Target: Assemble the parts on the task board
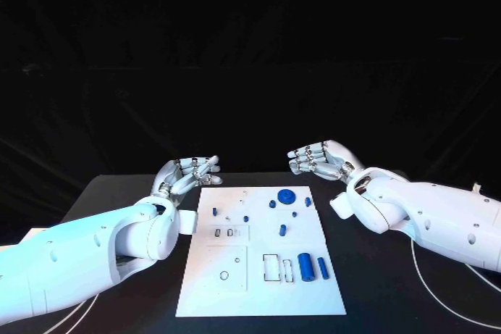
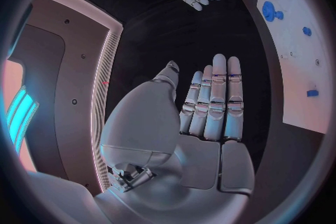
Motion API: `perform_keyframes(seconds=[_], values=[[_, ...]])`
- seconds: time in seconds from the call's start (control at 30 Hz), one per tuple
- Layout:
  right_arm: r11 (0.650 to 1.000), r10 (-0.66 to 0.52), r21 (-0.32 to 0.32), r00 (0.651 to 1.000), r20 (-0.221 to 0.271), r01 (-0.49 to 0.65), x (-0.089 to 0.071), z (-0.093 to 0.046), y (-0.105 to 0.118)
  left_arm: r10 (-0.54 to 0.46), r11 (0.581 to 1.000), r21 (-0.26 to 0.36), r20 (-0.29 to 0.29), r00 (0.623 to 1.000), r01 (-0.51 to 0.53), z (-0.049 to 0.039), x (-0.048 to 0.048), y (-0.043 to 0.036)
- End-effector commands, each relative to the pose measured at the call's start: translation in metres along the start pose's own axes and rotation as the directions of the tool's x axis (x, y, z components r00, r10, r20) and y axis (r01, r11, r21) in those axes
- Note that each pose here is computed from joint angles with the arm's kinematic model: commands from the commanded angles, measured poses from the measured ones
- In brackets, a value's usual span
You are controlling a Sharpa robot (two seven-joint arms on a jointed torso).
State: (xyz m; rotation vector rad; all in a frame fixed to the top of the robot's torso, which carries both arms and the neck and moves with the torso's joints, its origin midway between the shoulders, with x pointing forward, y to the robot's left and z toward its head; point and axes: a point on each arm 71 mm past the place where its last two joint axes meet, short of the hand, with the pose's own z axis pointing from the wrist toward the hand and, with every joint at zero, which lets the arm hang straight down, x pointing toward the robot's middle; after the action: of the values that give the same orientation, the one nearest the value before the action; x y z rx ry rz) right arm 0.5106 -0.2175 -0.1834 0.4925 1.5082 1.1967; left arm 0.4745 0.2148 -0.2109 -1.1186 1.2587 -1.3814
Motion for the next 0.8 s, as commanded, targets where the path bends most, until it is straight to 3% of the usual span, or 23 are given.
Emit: perform_keyframes(seconds=[0.03,0.2,0.4,0.53,0.67,0.8], values=[[0.967,-0.254,-0.048,0.966,-0.045,0.252,0.000,0.001,0.005,-0.010,0.999,0.035,-0.073,0.997,0.013,-0.0047,0.0074,-0.0087],[0.888,-0.459,-0.072,0.883,-0.095,0.454,0.000,0.004,0.012,-0.029,0.999,0.034,-0.111,0.993,0.033,-0.0130,0.0125,-0.0182],[0.732,-0.681,-0.089,0.719,-0.142,0.676,0.003,0.010,0.020,-0.067,0.997,0.027,-0.166,0.984,0.073,-0.0238,0.0254,-0.0297],[0.649,-0.759,-0.101,0.634,-0.146,0.754,0.005,0.014,0.026,-0.084,0.996,0.027,-0.194,0.977,0.091,-0.0285,0.0328,-0.0368],[0.595,-0.802,-0.112,0.579,-0.147,0.796,0.007,0.018,0.032,-0.094,0.994,0.031,-0.215,0.972,0.103,-0.0320,0.0383,-0.0437],[0.570,-0.819,-0.120,0.551,-0.162,0.813,0.011,0.021,0.035,-0.098,0.993,0.035,-0.226,0.969,0.109,-0.0341,0.0406,-0.0491]])
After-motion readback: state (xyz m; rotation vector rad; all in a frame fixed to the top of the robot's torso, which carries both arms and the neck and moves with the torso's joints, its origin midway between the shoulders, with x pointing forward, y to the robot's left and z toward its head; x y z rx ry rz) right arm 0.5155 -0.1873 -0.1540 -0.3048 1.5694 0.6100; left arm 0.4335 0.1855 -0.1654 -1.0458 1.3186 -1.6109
